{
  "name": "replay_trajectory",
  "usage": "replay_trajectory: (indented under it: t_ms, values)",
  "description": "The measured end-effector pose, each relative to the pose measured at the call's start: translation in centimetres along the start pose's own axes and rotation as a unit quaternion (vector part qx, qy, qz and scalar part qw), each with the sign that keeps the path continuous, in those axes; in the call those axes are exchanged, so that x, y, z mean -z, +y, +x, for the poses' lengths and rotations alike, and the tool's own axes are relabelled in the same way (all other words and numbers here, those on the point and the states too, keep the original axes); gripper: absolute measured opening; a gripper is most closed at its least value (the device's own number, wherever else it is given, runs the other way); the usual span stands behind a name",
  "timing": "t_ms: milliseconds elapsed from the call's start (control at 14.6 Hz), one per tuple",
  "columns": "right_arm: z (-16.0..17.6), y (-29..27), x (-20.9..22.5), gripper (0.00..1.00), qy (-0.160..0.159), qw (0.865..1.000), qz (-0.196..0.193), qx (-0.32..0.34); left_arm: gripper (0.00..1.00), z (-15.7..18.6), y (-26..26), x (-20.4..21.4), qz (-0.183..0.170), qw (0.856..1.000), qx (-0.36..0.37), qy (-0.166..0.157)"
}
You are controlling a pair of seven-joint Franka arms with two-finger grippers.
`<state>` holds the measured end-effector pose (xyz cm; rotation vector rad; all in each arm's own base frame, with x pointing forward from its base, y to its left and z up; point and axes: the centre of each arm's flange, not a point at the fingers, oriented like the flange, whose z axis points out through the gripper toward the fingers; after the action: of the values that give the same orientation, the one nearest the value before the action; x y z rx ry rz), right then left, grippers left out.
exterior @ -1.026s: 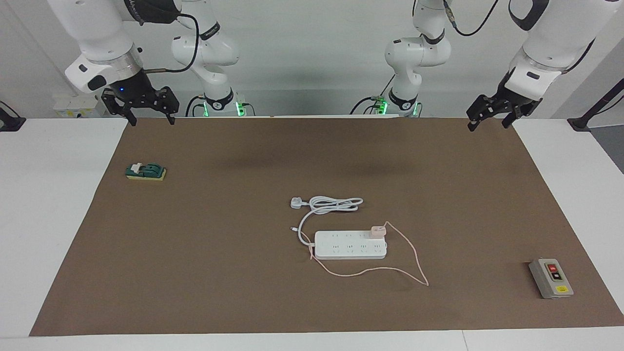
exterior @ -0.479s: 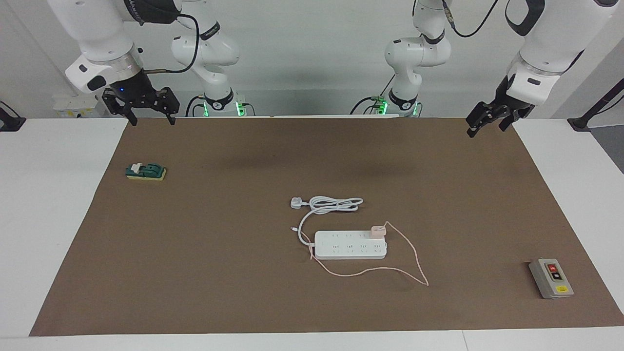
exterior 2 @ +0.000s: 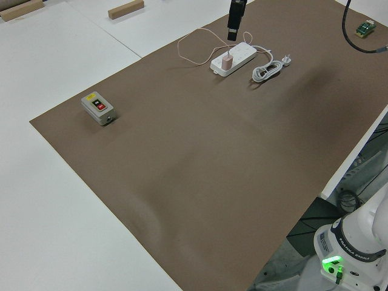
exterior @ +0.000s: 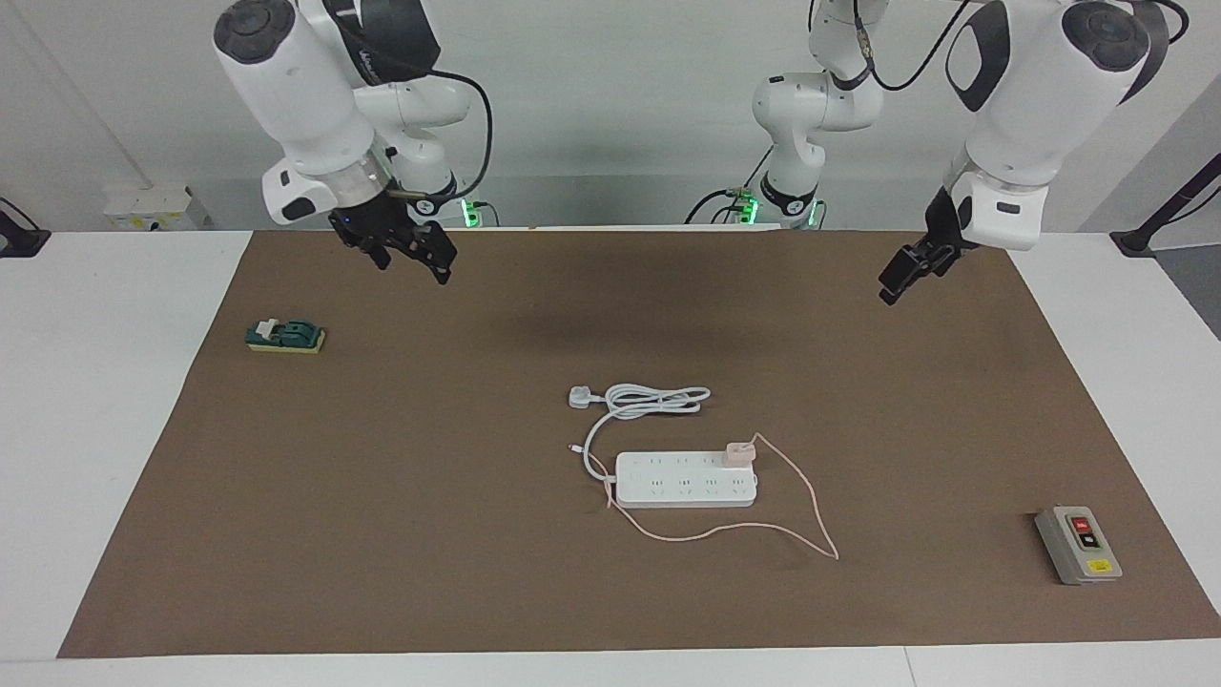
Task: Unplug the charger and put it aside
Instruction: 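Reach the left gripper to the pink charger while the right gripper reaches the strip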
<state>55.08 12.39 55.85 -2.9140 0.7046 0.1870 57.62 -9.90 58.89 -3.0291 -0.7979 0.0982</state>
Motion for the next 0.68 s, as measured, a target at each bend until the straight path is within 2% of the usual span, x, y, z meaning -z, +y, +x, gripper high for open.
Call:
replay_trajectory:
  t_ms: [137,342,684]
  values:
    - [0.4,-3.2,-3.3,1.0,-0.007,0.998,0.017,-0.056,1.0,0.6,2.8,-1.3,0.001,0.998,0.07,-0.003]
    - [0.1,-8.6,-8.9,1.0,-0.012,0.99,0.043,-0.133,1.0,1.4,7.1,-3.7,0.006,0.984,0.175,-0.009]
    - [-0.7,-15.3,-18.1,1.0,-0.041,0.962,0.097,-0.253,1.0,2.3,12.4,-7.8,-0.004,0.933,0.36,-0.005]
